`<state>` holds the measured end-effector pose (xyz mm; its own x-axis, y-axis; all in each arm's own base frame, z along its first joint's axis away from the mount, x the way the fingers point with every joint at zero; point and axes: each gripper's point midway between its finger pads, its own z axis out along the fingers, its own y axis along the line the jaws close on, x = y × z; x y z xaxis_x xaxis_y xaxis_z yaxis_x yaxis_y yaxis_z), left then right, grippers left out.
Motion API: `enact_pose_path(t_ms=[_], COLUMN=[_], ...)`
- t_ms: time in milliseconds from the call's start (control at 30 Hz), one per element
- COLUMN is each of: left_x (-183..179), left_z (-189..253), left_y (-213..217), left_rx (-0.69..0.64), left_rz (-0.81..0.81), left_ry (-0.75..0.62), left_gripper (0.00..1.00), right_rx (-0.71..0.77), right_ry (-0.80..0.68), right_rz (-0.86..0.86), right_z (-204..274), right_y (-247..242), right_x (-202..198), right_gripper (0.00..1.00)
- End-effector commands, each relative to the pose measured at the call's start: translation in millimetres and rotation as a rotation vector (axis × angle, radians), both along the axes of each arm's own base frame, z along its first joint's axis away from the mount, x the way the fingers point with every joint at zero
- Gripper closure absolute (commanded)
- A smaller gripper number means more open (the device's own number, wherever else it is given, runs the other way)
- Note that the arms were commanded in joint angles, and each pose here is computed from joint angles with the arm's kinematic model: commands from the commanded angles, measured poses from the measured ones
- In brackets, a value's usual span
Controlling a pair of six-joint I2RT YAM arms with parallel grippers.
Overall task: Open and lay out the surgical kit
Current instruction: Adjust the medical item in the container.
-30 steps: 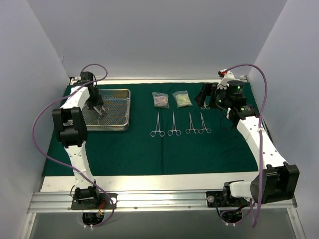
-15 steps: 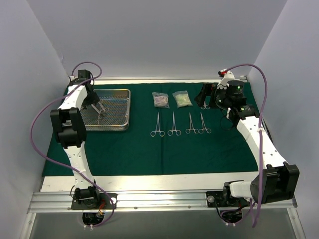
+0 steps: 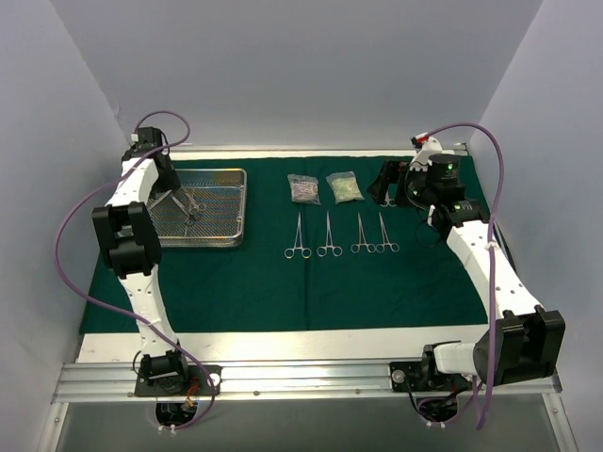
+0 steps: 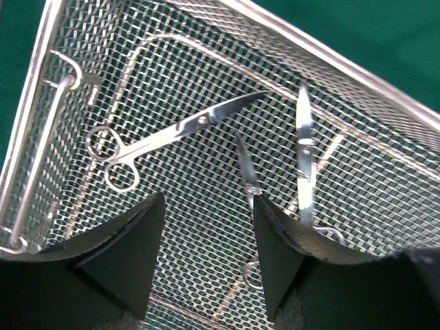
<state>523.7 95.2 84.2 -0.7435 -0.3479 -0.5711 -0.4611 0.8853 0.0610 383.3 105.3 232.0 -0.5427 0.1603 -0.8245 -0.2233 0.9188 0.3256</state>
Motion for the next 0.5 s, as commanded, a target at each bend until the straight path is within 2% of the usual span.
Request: enact_pose_path(t_ms=[0,200,467], left_x=[17,17,12], left_z=[14,11,0], left_y=[18,-14,-40], left_rx=[0.019,-0.084,-0.094], left_rz=[-0.012,-0.021,0.082], left_ry=[-0.060,-0.062,-0.033], left_gripper=[0.37,0.40,0.39], right_rx=[0.003,0.005,0.011], right_ry=[-0.023,-0.015,-0.010], right_rz=[0.021,0.024,0.032], right_z=[5,2,0], right_y=[4,6,8], right_x=[-1,2,6], right_gripper=[0.02,0.03,0.03])
